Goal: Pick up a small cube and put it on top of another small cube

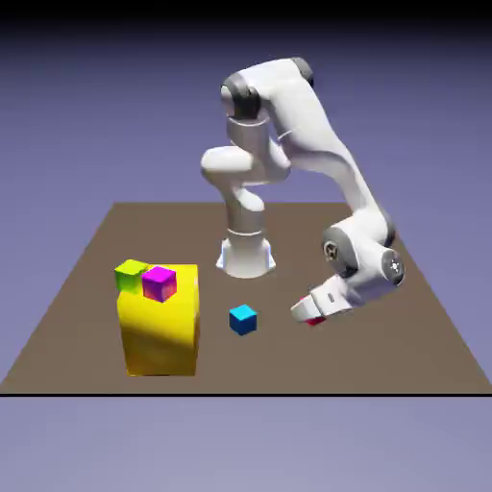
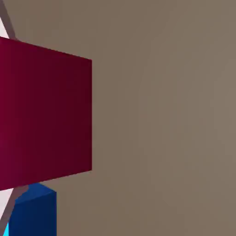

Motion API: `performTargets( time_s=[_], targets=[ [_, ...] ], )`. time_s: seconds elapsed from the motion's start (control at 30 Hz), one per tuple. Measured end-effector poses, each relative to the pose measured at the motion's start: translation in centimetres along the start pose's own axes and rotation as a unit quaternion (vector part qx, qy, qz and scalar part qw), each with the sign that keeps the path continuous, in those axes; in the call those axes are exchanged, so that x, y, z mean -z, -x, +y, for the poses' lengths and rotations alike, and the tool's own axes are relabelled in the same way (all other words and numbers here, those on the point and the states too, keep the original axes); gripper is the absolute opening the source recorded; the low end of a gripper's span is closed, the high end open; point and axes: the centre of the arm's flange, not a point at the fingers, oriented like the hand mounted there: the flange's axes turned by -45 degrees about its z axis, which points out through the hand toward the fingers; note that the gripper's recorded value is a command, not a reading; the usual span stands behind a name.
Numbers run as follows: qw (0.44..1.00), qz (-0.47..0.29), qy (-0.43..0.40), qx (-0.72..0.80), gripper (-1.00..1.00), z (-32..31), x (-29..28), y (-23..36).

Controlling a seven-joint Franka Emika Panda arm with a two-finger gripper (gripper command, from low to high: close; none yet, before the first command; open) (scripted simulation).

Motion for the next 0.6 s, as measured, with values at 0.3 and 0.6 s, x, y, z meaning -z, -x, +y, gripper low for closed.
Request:
performTargets(
  time_s=[0.3,0.6],
  targets=[
    [0.988,0.028,-0.117,-0.094,-1.0,11.2,-3.4,8.5],
    [0.988,0.029,-0.118,-0.096,1.0,10.1,-9.8,6.9]
  ],
)
